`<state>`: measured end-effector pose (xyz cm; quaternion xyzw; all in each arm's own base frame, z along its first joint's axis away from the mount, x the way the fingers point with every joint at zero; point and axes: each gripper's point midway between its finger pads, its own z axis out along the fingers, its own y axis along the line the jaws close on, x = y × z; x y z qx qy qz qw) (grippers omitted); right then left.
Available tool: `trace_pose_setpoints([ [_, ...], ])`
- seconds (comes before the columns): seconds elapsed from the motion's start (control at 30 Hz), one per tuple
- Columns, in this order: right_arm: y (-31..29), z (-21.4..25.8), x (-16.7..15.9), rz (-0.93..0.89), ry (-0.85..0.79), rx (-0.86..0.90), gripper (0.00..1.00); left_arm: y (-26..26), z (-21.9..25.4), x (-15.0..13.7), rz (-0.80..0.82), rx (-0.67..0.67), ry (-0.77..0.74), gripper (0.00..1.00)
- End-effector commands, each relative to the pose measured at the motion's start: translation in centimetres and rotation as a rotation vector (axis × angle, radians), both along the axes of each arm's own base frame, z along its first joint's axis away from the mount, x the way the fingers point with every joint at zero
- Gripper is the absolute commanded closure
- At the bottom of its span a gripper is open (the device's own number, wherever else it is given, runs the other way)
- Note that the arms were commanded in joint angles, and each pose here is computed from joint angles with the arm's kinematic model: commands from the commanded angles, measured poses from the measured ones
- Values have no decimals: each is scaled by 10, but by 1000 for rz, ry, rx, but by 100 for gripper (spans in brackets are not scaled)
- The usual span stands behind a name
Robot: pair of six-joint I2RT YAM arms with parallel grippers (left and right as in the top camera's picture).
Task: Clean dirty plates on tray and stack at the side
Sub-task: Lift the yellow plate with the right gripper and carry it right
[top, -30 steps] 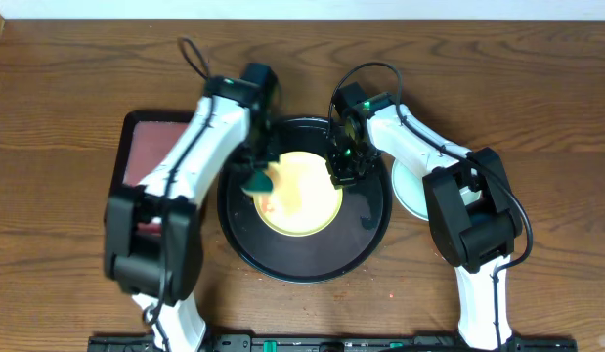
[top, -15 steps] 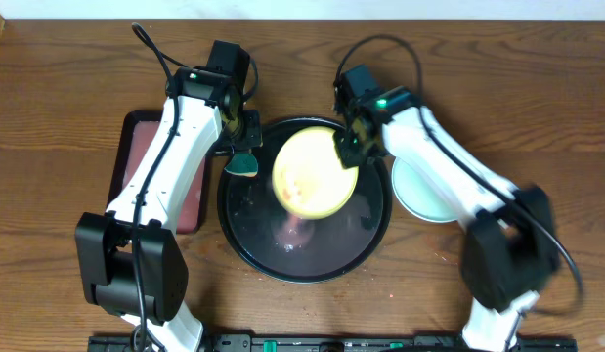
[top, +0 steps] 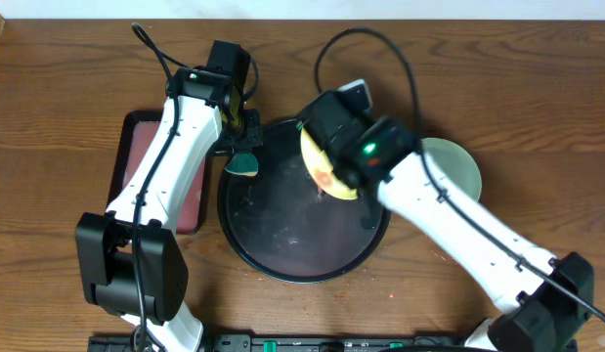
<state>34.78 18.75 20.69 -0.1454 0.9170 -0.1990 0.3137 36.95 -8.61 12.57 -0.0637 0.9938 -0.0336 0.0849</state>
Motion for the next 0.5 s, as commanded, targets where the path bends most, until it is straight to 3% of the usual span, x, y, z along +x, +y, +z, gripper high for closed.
trace_pose_setpoints([
  [0.0, -8, 50, -6, -76, -262, -130, 99, 4, -2, -1, 7, 17, 5, 92],
  [0.47, 12, 113, -39, -58, -614, -320, 99, 4, -2, -2, 7, 18, 7, 92],
])
